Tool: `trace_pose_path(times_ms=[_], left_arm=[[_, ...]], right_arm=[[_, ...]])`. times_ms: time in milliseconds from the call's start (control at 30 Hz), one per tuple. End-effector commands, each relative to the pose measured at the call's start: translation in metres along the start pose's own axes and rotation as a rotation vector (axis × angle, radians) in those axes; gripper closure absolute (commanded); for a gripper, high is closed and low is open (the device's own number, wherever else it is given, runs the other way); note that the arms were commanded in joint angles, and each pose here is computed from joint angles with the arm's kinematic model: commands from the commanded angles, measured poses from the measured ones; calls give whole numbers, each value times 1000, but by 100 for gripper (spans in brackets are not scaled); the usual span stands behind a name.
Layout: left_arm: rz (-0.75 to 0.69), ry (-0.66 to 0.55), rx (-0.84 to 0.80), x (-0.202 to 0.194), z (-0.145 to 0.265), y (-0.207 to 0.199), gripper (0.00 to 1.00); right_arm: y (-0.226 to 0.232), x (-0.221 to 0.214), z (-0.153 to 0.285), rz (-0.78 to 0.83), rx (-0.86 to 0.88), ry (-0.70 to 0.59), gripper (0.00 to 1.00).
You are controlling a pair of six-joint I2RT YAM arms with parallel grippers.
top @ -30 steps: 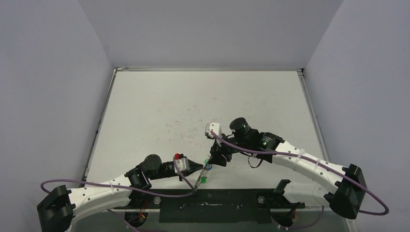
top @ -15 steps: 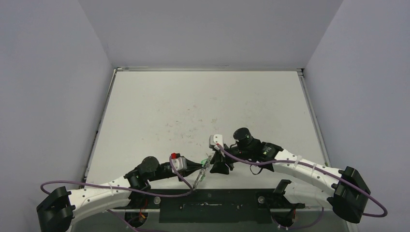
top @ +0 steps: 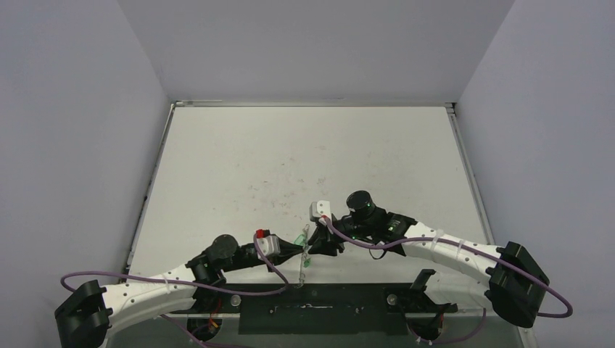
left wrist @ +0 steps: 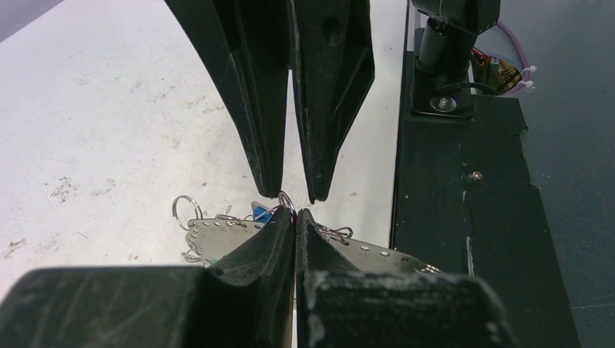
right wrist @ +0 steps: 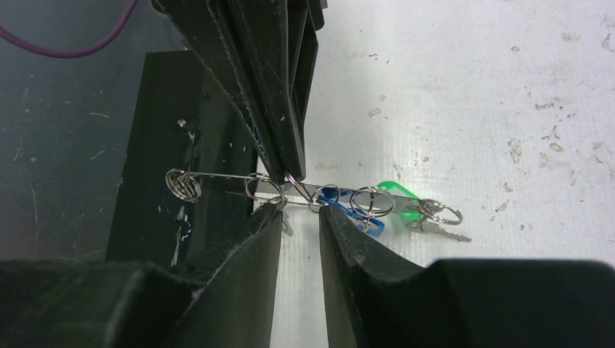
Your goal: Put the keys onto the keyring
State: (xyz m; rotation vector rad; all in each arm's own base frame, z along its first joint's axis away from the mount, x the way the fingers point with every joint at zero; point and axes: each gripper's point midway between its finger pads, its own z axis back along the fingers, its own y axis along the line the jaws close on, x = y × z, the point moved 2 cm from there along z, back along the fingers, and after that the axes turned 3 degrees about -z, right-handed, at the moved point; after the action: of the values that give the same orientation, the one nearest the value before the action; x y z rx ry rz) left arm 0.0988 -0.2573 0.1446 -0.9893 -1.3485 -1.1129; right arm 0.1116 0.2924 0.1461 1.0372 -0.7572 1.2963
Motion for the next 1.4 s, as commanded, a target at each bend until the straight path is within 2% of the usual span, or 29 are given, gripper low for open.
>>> trace_pose_path(times_ms=[0, 433, 800, 1367], left_arm=[[-25, -123, 11, 32, -2, 3, 100], [-25, -117, 17, 30, -1, 3, 100], [-23, -116, 10, 29, -1, 2, 100], [-22, -120, 5, 32, -1, 2, 100]], right_arm=[[4, 3, -10, 40, 53, -25, 75], [3, -3, -16, 22, 30, -25, 77], [-1, 18, 3, 85, -70, -66, 67], [1, 24, -17, 90, 20, -86, 69]])
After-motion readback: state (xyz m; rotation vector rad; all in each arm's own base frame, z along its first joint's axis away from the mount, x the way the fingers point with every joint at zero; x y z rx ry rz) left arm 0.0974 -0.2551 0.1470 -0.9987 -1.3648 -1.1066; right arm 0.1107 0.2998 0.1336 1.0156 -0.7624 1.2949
